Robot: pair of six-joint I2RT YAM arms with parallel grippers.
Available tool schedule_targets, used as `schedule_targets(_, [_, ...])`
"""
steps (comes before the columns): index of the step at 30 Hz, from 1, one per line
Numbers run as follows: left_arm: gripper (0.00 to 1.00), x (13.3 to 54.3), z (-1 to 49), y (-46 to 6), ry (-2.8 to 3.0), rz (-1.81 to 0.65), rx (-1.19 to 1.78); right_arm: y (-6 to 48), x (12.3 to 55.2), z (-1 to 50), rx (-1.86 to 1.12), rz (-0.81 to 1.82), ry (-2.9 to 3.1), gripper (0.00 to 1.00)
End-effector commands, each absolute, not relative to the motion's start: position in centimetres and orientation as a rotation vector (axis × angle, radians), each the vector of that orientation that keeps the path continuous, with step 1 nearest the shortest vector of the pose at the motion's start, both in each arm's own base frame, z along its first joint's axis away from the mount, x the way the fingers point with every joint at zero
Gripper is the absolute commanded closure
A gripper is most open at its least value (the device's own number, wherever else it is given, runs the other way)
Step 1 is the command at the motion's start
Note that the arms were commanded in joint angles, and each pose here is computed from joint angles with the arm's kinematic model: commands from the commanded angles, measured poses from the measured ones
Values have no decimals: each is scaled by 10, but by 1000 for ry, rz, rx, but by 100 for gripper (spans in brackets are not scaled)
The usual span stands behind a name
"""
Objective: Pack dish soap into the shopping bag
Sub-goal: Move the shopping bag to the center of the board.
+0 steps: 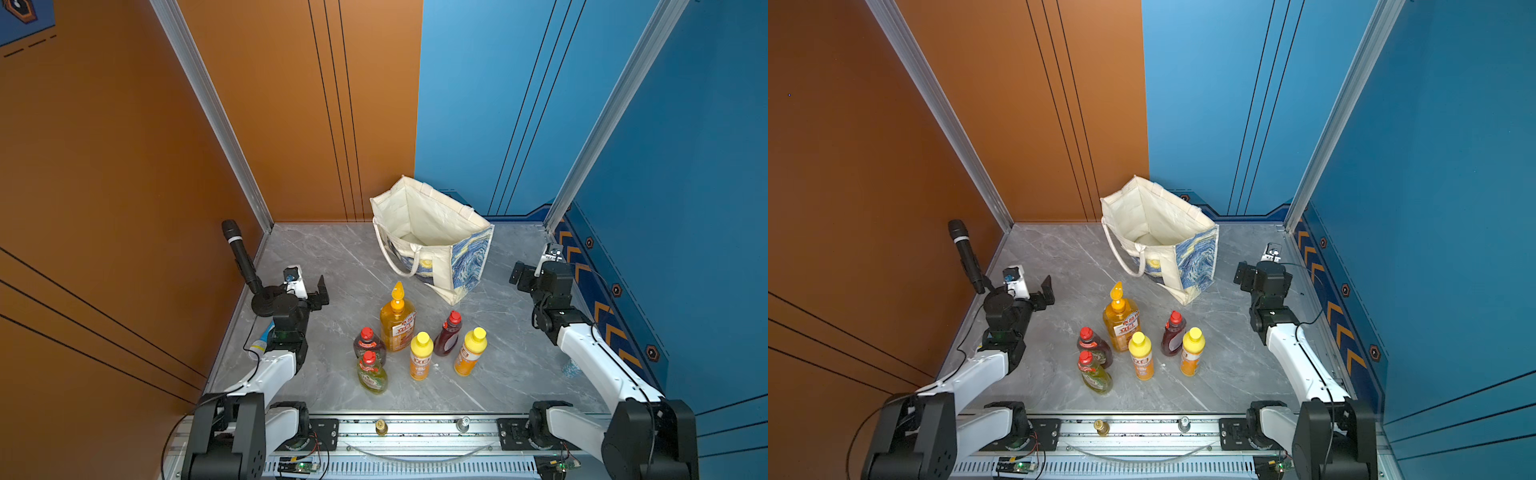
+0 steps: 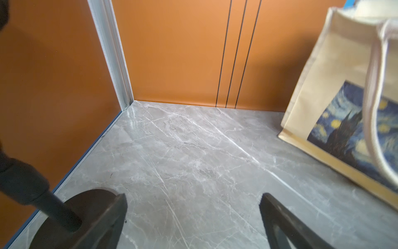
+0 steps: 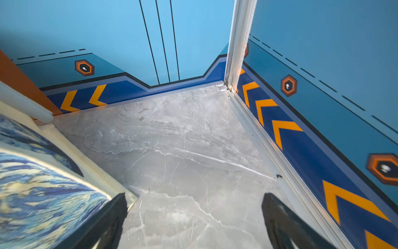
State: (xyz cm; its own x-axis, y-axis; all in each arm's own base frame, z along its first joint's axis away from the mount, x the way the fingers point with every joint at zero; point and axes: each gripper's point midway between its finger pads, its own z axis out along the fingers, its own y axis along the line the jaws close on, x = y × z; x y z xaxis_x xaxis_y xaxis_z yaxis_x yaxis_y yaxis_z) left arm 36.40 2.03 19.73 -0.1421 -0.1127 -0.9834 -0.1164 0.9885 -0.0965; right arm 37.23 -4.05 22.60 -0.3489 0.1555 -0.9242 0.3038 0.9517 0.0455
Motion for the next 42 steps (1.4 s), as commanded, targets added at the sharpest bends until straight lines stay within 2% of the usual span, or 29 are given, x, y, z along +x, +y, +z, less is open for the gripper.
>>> schedule_targets(1, [2,358,215,30,1782,-59,-352,-48,343,233,431,-178,2048,0])
schedule_targets(8, [2,377,273,-9,1791,-349,-435,-14,338,279,411,-51,2145,2])
schedule_targets(13, [2,401,287,-50,1885,-460,-480,29,354,307,263,-79,2208,5])
schedule_targets(17, [2,423,304,-98,1942,-502,-365,62,375,320,160,-79,2228,4])
schedule_targets(26, [2,468,295,-165,2075,-554,-267,92,425,323,106,12,2295,3])
schedule_targets(35, [1,500,260,-188,2203,-572,-257,95,470,315,109,123,2350,6])
schedule_targets(38, [16,502,250,-198,2230,-604,-235,98,481,301,95,155,2396,12])
schedule_targets(42, [47,497,242,-214,2261,-654,-189,105,483,282,49,143,2457,24])
